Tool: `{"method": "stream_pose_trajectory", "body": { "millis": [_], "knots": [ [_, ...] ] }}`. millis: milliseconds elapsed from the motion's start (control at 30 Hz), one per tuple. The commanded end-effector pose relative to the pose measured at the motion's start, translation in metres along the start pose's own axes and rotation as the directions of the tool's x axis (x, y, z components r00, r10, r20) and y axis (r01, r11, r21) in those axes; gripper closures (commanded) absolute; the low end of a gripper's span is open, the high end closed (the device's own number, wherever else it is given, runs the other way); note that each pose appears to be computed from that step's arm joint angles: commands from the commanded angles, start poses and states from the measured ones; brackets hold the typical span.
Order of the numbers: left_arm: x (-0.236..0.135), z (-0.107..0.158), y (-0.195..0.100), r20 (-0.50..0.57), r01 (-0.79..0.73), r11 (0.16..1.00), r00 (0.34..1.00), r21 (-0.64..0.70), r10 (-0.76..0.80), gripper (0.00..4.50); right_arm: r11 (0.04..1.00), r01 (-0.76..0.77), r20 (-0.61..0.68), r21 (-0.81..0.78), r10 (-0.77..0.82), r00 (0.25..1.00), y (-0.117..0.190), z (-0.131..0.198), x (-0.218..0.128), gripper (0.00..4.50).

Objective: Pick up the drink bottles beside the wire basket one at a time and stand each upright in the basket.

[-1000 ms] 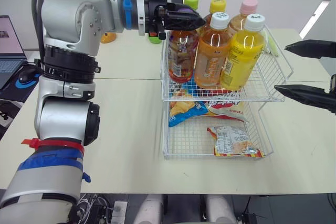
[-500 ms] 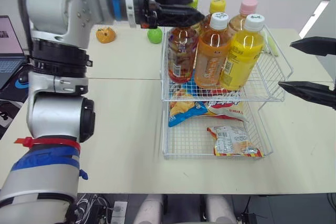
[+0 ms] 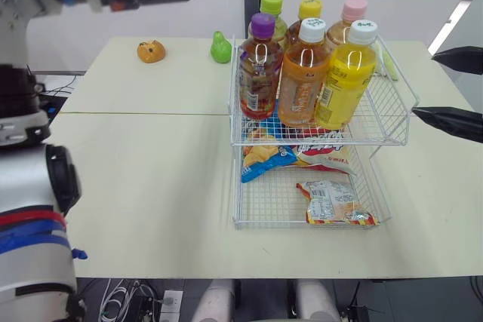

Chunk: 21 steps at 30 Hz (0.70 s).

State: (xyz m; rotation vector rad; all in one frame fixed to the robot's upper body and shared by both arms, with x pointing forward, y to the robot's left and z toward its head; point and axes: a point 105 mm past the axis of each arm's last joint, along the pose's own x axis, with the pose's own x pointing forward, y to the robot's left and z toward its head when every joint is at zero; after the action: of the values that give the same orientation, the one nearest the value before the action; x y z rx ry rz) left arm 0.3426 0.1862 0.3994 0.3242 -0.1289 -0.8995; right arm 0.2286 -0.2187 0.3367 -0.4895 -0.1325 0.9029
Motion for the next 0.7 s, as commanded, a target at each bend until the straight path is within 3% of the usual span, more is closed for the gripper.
{"method": "stream_pose_trajectory", "body": {
  "millis": [33, 133, 367, 433, 700],
  "knots": [
    [-0.023, 0.001, 0.011, 0.008, -0.120, 0.988, 0.993, 0.100, 0.120, 0.07, 0.992, 0.100, 0.009, -0.072, -0.100, 0.995, -0.016, 0.006, -0.019, 0.00],
    [-0.038, -0.033, 0.022, -0.055, -0.227, 0.968, 0.971, 0.106, 0.234, 0.07, 0.977, 0.195, 0.000, -0.082, -0.196, 0.981, -0.032, -0.006, -0.033, 0.00],
    [-0.053, -0.090, 0.025, -0.060, -0.410, 0.909, 0.908, 0.079, 0.414, 0.07, 0.897, 0.406, -0.021, -0.175, -0.416, 0.909, -0.061, -0.039, -0.051, 0.00],
    [-0.056, -0.111, 0.024, -0.079, -0.479, 0.869, 0.868, 0.126, 0.490, 0.07, 0.863, 0.463, -0.025, -0.201, -0.477, 0.879, -0.068, -0.054, -0.052, 0.00],
    [-0.065, -0.188, -0.008, -0.177, -0.618, 0.781, 0.761, 0.093, 0.624, 0.07, 0.785, 0.609, -0.053, -0.116, -0.617, 0.786, -0.074, -0.116, -0.057, 0.00]
  ]
}}
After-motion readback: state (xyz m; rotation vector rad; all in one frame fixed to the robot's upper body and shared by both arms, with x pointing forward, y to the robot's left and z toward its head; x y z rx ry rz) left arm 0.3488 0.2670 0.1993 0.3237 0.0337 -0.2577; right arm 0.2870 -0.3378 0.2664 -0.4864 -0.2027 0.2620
